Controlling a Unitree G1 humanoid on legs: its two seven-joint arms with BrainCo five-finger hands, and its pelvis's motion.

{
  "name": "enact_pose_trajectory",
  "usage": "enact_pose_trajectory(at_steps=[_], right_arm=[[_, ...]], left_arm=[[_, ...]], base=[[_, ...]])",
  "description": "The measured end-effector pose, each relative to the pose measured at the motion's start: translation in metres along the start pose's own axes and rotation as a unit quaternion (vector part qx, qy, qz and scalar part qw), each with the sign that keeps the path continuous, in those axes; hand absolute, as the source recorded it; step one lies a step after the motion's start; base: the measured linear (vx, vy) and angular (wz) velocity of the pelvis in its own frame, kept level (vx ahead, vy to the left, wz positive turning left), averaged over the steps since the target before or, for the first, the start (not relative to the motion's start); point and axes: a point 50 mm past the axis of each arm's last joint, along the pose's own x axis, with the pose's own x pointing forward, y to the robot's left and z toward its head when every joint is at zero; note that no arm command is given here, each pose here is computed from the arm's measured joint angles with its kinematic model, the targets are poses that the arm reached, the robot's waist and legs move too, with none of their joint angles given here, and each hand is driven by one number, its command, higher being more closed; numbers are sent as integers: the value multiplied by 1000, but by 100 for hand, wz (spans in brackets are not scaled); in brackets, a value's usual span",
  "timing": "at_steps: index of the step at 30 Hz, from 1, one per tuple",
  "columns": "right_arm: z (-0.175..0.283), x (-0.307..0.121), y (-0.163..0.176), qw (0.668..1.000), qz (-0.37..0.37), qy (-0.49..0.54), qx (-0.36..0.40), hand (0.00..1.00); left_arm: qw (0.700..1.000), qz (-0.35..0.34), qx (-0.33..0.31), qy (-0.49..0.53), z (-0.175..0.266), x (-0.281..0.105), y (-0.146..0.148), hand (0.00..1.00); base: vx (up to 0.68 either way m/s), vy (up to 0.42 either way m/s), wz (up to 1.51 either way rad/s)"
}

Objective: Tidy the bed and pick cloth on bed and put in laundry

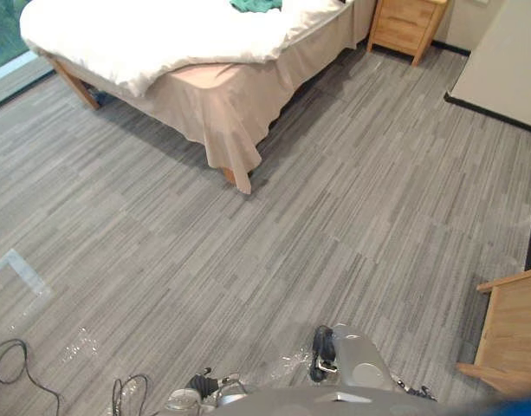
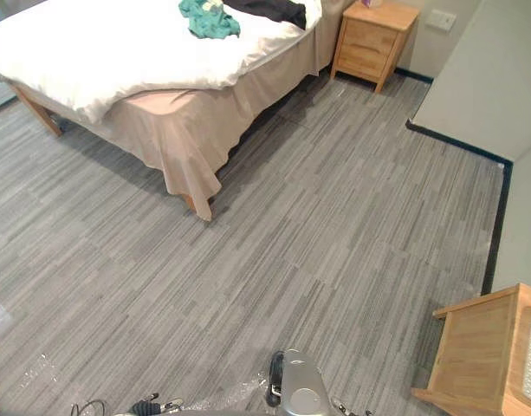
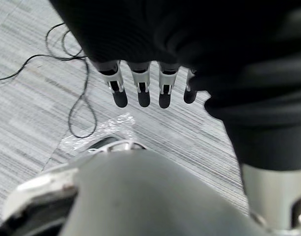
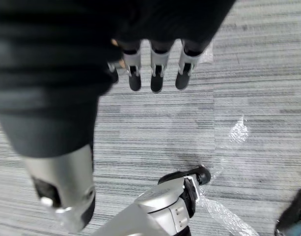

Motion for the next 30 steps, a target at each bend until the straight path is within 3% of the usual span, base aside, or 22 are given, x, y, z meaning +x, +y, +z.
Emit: enact_pose_trajectory(at_steps=[5,12,15,24,30], right_arm=[[20,6,-3,995,11,-24,-98,0],[51,3,21,987,43,-111,-108,0],[41,-1,39,986,66,-110,-106,0],[46,0,43,981,66,-118,-138,0],[45,3,23,987,38,-104,-114,0]], left_arm=[[994,32,-97,-43,7,-2,-1,0],[980,54,-175,-79,9,-4,1,0],[977,70,-183,-88,11,-5,18,0],[979,60,-183,-63,6,-2,9,0],[992,44,-97,-66,12,-1,9,0]], base=[[430,-63,-36],[472,120,-55],[520,213,26],[247,155,28],[192,61,91]])
